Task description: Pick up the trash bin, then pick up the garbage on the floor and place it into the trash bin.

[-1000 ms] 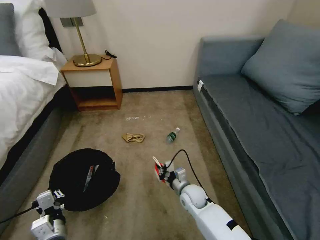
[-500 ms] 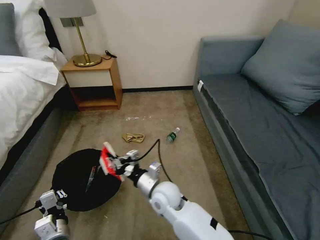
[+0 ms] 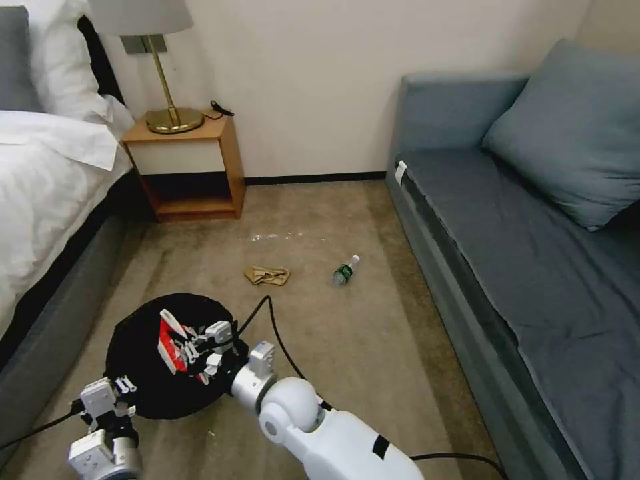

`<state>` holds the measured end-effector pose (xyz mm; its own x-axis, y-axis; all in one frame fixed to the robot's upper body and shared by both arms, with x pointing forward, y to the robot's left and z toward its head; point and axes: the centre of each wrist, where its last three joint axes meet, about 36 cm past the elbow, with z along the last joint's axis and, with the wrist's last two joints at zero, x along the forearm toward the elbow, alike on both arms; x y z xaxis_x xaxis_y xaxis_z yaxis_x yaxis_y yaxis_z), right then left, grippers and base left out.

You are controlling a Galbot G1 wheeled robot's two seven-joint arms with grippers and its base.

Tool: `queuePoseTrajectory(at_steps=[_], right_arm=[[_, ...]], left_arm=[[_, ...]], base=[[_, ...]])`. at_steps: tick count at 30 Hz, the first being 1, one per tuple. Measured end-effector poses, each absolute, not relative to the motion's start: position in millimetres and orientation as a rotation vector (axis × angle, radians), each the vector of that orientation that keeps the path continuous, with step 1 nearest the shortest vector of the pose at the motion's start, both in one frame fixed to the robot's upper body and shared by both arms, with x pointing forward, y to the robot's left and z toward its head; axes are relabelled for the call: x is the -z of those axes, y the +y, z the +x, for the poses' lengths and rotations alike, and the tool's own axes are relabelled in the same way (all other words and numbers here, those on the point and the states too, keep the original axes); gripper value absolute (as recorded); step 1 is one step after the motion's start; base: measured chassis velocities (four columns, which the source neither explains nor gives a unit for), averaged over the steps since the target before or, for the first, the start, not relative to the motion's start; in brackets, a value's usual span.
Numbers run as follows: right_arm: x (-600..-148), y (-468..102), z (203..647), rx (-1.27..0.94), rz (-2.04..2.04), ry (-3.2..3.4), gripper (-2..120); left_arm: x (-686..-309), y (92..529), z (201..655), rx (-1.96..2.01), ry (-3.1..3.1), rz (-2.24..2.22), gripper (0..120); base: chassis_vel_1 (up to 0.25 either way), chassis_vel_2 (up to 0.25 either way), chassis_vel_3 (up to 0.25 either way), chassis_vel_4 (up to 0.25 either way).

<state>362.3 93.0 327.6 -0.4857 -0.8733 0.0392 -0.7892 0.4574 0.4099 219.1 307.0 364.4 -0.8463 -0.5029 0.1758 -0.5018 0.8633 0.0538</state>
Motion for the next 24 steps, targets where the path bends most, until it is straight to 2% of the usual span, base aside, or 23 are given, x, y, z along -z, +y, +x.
queuePoseTrajectory(at_steps=[3, 5, 7, 9, 10, 13, 14, 18, 19, 21, 24], right_arm=[[-324, 95, 362, 0.482, 1.429, -2.475, 17], [-322, 95, 362, 0.47, 1.415, -2.494, 27], [-321, 94, 363, 0.465, 1.41, -2.502, 31], [-319, 92, 364, 0.448, 1.403, -2.519, 42], [-319, 92, 364, 0.448, 1.403, -2.519, 42], [-313, 86, 364, 0.421, 1.391, -2.55, 55], [-313, 86, 364, 0.421, 1.391, -2.55, 55], [-309, 63, 359, 0.451, 1.355, -2.607, 76], [-309, 63, 359, 0.451, 1.355, -2.607, 76], [-305, 43, 360, 0.455, 1.323, -2.64, 85], [-300, 25, 365, 0.434, 1.292, -2.674, 93]], left_arm=[[-365, 309, 219, 0.008, -2.853, 0.778, 3], [-366, 312, 219, 0.008, -2.854, 0.78, 3], [-366, 312, 218, 0.008, -2.854, 0.78, 3], [-364, 312, 218, 0.004, -2.85, 0.78, 3], [-364, 312, 218, 0.004, -2.85, 0.78, 3], [-361, 310, 218, -0.006, -2.842, 0.778, 3], [-361, 310, 218, -0.006, -2.842, 0.778, 3], [-359, 313, 217, 0.005, -2.837, 0.785, 3], [-359, 313, 217, 0.005, -2.837, 0.785, 3], [-358, 317, 216, 0.019, -2.836, 0.796, 3], [-358, 318, 216, 0.026, -2.833, 0.804, 3]], base=[[0.0, 0.0, 0.0, 0.0], [0.0, 0.0, 0.0, 0.0], [0.0, 0.0, 0.0, 0.0], [0.0, 0.0, 0.0, 0.0], [0.0, 0.0, 0.0, 0.0], [0.0, 0.0, 0.0, 0.0], [0.0, 0.0, 0.0, 0.0], [0.0, 0.0, 0.0, 0.0], [0.0, 0.0, 0.0, 0.0], [0.0, 0.0, 0.0, 0.0], [0.0, 0.0, 0.0, 0.0]])
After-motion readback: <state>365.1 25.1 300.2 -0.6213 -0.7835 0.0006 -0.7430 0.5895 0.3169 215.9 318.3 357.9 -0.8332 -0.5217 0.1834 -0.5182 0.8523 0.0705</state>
